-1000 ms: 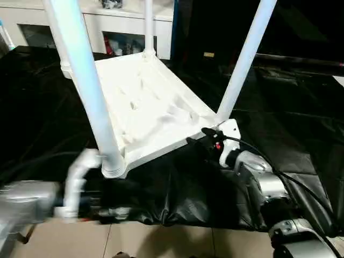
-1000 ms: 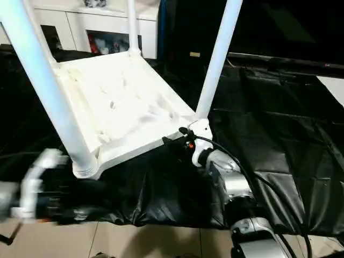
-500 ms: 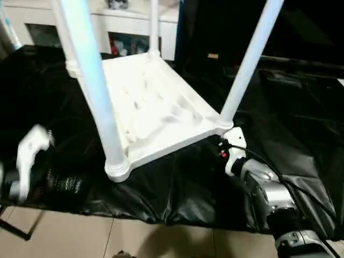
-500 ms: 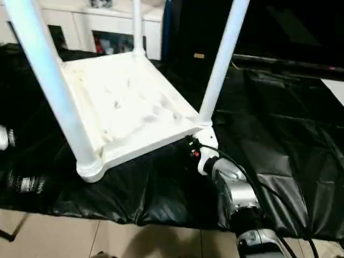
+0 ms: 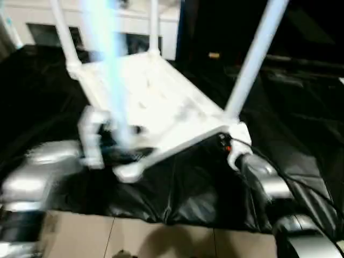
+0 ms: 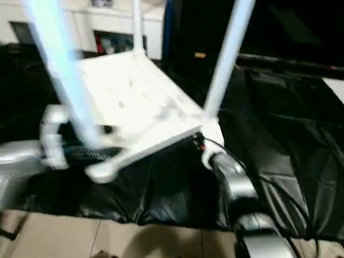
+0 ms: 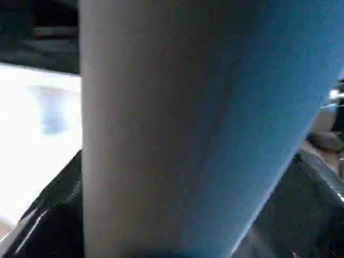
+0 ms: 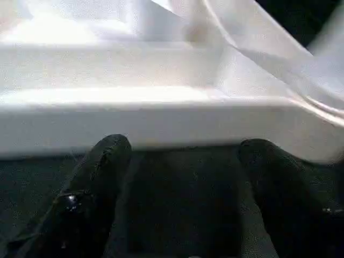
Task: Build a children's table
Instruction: Rotate table base
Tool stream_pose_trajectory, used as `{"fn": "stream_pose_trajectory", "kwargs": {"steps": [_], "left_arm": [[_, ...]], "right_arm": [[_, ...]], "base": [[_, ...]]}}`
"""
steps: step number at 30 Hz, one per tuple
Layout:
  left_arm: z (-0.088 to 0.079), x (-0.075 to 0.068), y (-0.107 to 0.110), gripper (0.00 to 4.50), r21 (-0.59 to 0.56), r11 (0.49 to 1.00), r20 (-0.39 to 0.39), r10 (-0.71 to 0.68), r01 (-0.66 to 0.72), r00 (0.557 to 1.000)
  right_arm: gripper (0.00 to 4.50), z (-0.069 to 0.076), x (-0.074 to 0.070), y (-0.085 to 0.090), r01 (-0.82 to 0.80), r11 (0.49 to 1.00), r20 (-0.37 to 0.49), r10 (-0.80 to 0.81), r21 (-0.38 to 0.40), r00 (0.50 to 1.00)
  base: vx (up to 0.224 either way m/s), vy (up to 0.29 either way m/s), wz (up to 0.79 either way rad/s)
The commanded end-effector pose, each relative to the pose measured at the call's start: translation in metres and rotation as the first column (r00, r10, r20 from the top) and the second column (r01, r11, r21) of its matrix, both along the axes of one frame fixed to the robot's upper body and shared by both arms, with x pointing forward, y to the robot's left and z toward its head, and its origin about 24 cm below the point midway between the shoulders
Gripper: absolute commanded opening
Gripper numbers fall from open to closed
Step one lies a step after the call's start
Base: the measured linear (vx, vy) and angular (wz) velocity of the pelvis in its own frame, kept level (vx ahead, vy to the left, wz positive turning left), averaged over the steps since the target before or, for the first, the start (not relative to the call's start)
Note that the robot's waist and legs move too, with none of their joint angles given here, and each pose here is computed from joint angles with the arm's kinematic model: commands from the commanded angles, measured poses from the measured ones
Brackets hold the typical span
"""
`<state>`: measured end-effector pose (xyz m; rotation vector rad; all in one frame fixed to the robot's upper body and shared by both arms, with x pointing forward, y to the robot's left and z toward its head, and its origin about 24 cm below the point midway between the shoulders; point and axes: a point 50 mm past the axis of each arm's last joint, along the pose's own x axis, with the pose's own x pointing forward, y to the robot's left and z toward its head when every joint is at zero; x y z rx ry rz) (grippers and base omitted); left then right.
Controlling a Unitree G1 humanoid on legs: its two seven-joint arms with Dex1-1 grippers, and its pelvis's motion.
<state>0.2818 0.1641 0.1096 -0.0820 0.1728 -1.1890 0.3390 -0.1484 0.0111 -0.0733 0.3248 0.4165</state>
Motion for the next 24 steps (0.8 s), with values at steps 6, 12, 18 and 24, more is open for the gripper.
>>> {"fn": "stream_pose_trajectory", "kwargs": {"steps": [6, 12, 18, 24], "left_arm": [[0.004, -0.01, -0.074, 4.45, -0.071, 0.974, 0.03, -0.213, 0.214, 0.977], [0.002, 0.0, -0.124, 4.45, -0.069, 0.97, 0.095, -0.225, 0.232, 0.97], [0.0, 0.022, -0.142, 4.45, -0.011, 0.995, 0.142, -0.099, 0.101, 0.985], [0.0, 0.056, -0.135, 4.45, 0.077, 0.989, 0.231, 0.107, -0.128, 0.967]], "right_arm": [[3.72, 0.009, 0.012, 0.015, -0.023, 1.0, 0.022, 0.023, -0.001, 1.0], [3.72, 0.008, 0.012, 0.02, -0.044, 0.999, 0.023, 0.044, -0.002, 0.999], [3.72, 0.005, 0.011, 0.013, -0.026, 1.0, 0.03, 0.026, -0.005, 0.999], [3.72, 0.003, 0.006, -0.02, 0.068, 0.998, 0.049, -0.068, -0.004, 0.996]], "base": [[0.0, 0.0, 0.0], [0.0, 0.0, 0.0], [0.0, 0.0, 0.0], [0.0, 0.0, 0.0]]}}
